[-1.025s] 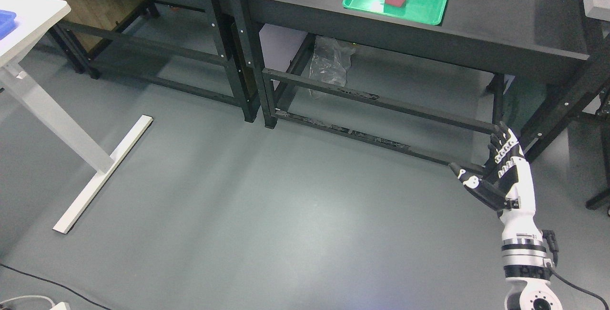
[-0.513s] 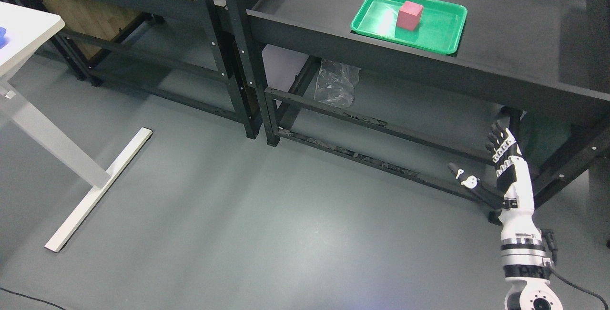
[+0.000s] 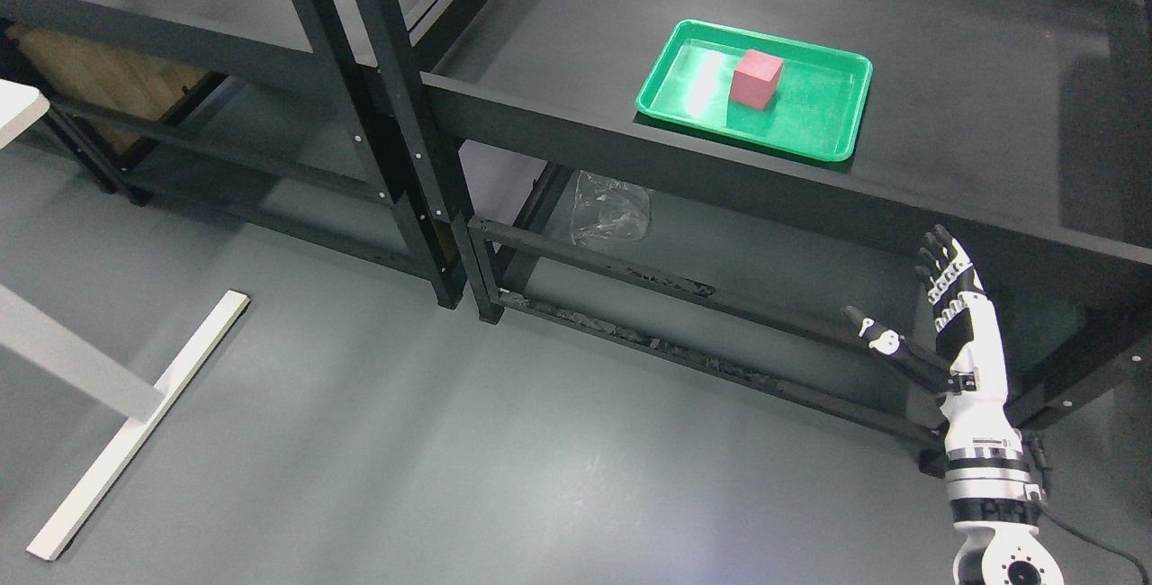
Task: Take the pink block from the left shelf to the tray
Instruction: 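Drive toward the shelf holding the green tray with the pink cube, then reach the right hand over the pink cube in the green tray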
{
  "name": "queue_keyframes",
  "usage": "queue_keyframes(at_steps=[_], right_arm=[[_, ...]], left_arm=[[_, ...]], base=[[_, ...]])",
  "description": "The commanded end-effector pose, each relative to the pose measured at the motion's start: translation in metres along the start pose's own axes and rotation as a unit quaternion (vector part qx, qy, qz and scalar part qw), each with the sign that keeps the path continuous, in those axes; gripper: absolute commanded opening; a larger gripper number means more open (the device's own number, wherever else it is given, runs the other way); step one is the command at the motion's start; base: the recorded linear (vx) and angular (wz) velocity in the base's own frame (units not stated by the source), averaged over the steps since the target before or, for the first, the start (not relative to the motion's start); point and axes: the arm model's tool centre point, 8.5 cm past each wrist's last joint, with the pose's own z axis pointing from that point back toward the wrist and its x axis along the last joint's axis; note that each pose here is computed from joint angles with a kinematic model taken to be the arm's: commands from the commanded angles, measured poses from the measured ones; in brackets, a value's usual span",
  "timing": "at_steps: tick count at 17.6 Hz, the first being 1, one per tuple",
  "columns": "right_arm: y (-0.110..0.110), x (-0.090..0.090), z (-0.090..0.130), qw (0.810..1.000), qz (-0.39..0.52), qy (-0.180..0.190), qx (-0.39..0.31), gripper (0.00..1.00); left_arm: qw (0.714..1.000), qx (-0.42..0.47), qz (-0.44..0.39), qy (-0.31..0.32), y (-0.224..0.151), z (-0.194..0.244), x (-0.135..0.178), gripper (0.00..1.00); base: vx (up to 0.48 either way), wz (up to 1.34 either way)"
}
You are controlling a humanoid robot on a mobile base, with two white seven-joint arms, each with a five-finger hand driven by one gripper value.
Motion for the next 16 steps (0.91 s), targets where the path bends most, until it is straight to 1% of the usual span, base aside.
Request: queue_keyframes(at_steps=[1,5,8,10,11,12,13,14,16], right_arm=[[0.002,0.001,-0.002,1.0,0.006,-0.002,0.012,1.0],[0.002,0.001,-0.002,1.0,0.006,0.001,0.014,1.0],[0.006,0.003,-0.003,1.0,0.01,-0.004,0.02,1.0],[0.008,0.005,-0.005,0.998,0.05,-0.007,0.027,1.0],[0.009,0.007,-0.008,0.994,0.105,-0.011,0.03,1.0],[0.009,0.01,-0.012,0.988,0.148,-0.015,0.031,1.0],[0.009,0.014,-0.017,0.975,0.22,-0.021,0.033,1.0],[0.009,0.017,-0.02,0.964,0.261,-0.026,0.035,1.0],[0.013,0.023,-0.027,0.933,0.354,-0.047,0.049,0.99]], left_arm=[[1.0,0.008,-0.002,-0.006,0.011,-0.001,0.009,1.0],[1.0,0.008,-0.002,-0.006,0.011,-0.001,0.008,1.0],[1.0,0.008,-0.002,-0.006,0.011,-0.001,0.008,1.0],[1.0,0.008,-0.002,-0.006,0.011,-0.001,0.008,1.0],[1.0,0.008,-0.002,-0.006,0.011,-0.001,0.008,1.0],[1.0,0.008,-0.002,-0.006,0.011,-0.001,0.009,1.0],[1.0,0.008,-0.002,-0.006,0.011,-0.001,0.008,1.0],[1.0,0.008,-0.002,-0.006,0.011,-0.001,0.009,1.0],[1.0,0.008,-0.002,-0.006,0.011,-0.001,0.008,1.0]], base=[[0.278,-0.12],[0.301,-0.08],[0.283,0.02],[0.223,0.06],[0.253,0.04],[0.253,0.04],[0.225,0.04],[0.185,0.01],[0.194,0.01]])
